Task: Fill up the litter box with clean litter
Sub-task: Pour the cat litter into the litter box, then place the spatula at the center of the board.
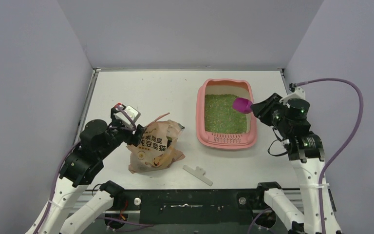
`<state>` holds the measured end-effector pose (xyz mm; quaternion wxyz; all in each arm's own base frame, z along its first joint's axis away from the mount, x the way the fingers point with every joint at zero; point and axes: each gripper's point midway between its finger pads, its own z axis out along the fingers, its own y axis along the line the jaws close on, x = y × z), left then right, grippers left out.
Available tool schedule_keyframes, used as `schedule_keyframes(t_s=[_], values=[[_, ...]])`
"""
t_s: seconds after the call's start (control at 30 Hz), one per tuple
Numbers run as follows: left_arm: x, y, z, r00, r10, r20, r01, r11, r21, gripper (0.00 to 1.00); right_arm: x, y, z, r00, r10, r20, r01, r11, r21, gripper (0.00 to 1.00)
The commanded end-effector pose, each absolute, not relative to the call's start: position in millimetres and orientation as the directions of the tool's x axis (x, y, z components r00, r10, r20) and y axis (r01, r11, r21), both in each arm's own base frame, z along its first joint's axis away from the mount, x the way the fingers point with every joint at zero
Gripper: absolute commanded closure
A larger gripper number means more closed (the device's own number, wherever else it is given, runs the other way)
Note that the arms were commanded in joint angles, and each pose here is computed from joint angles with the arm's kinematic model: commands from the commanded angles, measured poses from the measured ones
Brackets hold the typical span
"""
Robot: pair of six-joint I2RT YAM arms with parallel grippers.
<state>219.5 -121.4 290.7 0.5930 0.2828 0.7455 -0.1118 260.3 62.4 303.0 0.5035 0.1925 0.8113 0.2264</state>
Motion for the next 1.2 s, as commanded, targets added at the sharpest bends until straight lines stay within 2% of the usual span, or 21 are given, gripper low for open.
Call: schedule_keyframes(t_s=[0.0, 0.23, 0.43, 1.17], values=[[227, -131, 317, -0.065, 0.236, -0.969, 0.560, 0.813, 0.160, 0.34, 283, 78, 283, -0.539, 0.495, -0.682, 0.059, 0.829, 0.556, 1.00], [226, -129, 315, -0.073, 0.242, -0.967, 0.556, 0.815, 0.162, 0.34, 287, 97, 260, -0.677, 0.445, -0.586, 0.039, 0.817, 0.576, 1.00], [227, -130, 309, -0.091, 0.256, -0.962, 0.560, 0.812, 0.163, 0.34, 286, 132, 283, -0.712, 0.393, -0.582, -0.158, 0.718, 0.678, 1.00], [228, -138, 287, -0.176, 0.291, -0.940, 0.596, 0.792, 0.133, 0.34, 252, 177, 318, -0.794, 0.279, -0.541, -0.367, 0.489, 0.791, 1.00]])
